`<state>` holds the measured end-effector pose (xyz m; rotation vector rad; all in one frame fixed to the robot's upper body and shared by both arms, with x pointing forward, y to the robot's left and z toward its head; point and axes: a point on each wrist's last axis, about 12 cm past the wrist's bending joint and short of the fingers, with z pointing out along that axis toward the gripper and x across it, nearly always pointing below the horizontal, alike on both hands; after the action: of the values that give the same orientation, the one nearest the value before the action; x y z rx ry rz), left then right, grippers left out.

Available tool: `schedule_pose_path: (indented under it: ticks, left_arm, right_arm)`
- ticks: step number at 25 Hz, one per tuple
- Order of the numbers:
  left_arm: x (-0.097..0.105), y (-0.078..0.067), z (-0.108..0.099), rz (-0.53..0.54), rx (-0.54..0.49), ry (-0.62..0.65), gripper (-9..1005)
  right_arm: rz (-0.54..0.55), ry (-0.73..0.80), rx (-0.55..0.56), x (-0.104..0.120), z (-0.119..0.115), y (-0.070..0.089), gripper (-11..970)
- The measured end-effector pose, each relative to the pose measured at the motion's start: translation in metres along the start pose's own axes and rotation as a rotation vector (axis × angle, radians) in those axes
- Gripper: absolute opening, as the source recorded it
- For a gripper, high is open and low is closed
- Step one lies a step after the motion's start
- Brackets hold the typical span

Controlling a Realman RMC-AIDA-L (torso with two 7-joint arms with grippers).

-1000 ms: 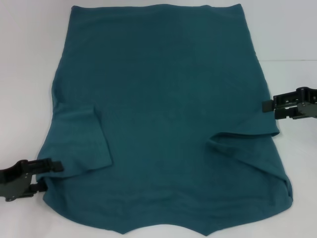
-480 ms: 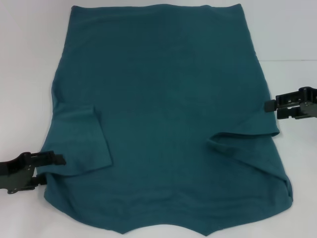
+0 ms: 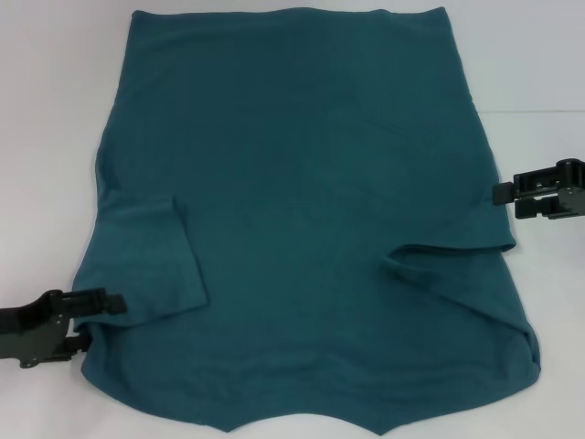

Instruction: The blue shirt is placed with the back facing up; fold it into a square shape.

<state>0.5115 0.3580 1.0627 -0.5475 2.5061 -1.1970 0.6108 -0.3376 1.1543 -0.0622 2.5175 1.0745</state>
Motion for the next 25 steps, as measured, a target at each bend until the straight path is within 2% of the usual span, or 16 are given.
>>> schedule_pose_path:
  ticks: [10,20,25]
  left_arm:
    - [-0.0061,-0.0005,0.0017,-0.001,-0.022,-0.031,793]
    - [-0.0064,-0.0003,0.0025,0.034,-0.049,-0.015,728]
    - [-0.0057,0.0005,0.0023,0.033,-0.051,-0.015,511]
  right_arm:
    - [0.002,-0.003,-0.007,-0.0001,-0.0018,0.0001,626]
    - [0.011,-0.007,-0.011,0.0025,-0.0037,-0.0022,625]
    - [0.001,-0.005,-0.013,0.0026,-0.005,-0.0022,625]
